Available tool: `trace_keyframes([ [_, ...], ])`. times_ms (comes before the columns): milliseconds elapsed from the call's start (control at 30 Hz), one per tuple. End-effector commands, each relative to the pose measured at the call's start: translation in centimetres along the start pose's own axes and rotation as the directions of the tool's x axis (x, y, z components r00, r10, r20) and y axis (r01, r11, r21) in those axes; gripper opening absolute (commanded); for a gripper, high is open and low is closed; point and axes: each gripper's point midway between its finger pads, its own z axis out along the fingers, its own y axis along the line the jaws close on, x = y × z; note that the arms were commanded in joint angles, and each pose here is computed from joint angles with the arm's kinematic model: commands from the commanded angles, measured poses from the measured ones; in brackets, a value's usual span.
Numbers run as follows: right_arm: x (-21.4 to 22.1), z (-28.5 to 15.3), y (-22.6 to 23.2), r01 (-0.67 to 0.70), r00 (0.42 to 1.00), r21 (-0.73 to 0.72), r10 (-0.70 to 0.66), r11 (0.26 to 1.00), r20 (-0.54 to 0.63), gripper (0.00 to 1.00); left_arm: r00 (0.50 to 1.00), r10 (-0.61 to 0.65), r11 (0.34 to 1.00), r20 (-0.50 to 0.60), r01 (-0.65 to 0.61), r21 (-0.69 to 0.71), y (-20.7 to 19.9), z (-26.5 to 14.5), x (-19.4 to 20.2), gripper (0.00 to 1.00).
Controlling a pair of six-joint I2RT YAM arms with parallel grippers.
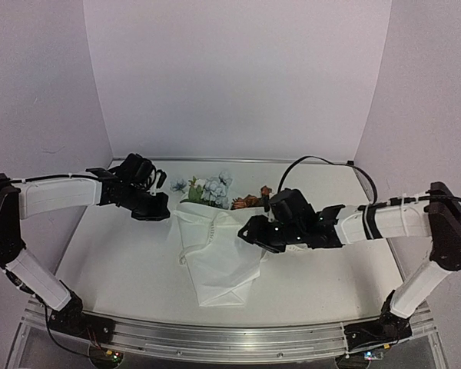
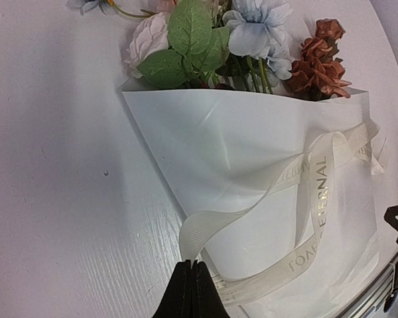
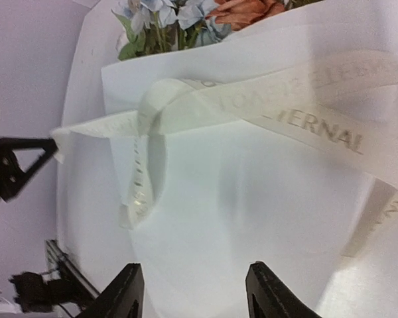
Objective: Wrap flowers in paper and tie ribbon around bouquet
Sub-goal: Adjust the ribbon at the center of the board.
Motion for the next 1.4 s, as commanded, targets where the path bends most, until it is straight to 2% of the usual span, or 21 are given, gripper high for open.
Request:
trace_keyframes([
  [0, -0.8, -4.4, -4.3, 0.308, 0.949, 0.208, -0.314, 0.928, -0.004, 0.65, 0.995, -0.009, 1.000, 0.099, 0.011, -0.020, -0.3, -2.6, -2.7, 0.00],
  [100, -2.4, -6.0, -6.2, 0.471, 0.866, 0.320, -0.499, 0.822, 0.007, 0.75, 0.994, -0.015, 0.998, 0.110, 0.023, -0.066, 0.7, -3.1, -2.6, 0.00],
  [200, -3.3, -6.5, -8.0, 0.548, 0.814, 0.369, -0.580, 0.751, -0.028, 0.82, 0.991, -0.027, 0.995, 0.131, 0.039, -0.089, 1.3, -3.9, -2.6, 0.00],
  [300, -3.4, -6.2, -9.9, 0.540, 0.832, 0.334, -0.550, 0.772, -0.073, 0.82, 0.988, -0.036, 0.993, 0.148, 0.051, -0.104, 1.7, -4.4, -2.5, 0.00],
  [400, -2.4, -5.2, -10.7, 0.548, 0.836, 0.226, -0.528, 0.805, -0.146, 0.78, 0.987, -0.040, 0.992, 0.156, 0.058, -0.109, 2.0, -4.7, -2.4, 0.00],
  [533, -2.8, -4.3, -11.6, 0.558, 0.828, 0.196, -0.526, 0.806, -0.196, 0.77, 0.987, -0.041, 0.992, 0.154, 0.058, -0.109, 2.1, -5.0, -2.3, 0.00],
  [667, -2.5, -3.3, -12.4, 0.569, 0.813, 0.186, -0.513, 0.801, -0.277, 0.77, 0.988, -0.045, 0.993, 0.148, 0.060, -0.102, 2.1, -5.1, -2.1, 0.00],
  [767, -1.8, -2.4, -13.3, 0.558, 0.812, 0.197, -0.481, 0.806, -0.332, 0.72, 0.987, -0.047, 0.993, 0.152, 0.063, -0.101, 2.2, -5.3, -2.1, 0.00],
  [1033, -1.6, -0.9, -15.6, 0.540, 0.825, 0.286, -0.431, 0.792, -0.366, 0.65, 0.986, -0.053, 0.992, 0.161, 0.071, -0.106, 2.6, -5.9, -2.0, 0.00],
  [1133, -1.8, -0.6, -16.1, 0.531, 0.832, 0.311, -0.417, 0.788, -0.365, 0.58, 0.984, -0.061, 0.990, 0.166, 0.080, -0.113, 2.9, -6.0, -1.9, 0.00],
  [1233, -1.8, -0.5, -16.4, 0.520, 0.840, 0.327, -0.402, 0.789, -0.364, 0.45, 0.982, -0.075, 0.988, 0.173, 0.096, -0.117, 3.2, -6.1, -1.8, 0.00],
  [1367, -1.7, -0.9, -16.6, 0.508, 0.849, 0.341, -0.391, 0.791, -0.357, 0.11, 0.974, -0.103, 0.981, 0.200, 0.133, -0.144, 4.2, -6.5, -1.7, 0.00],
])
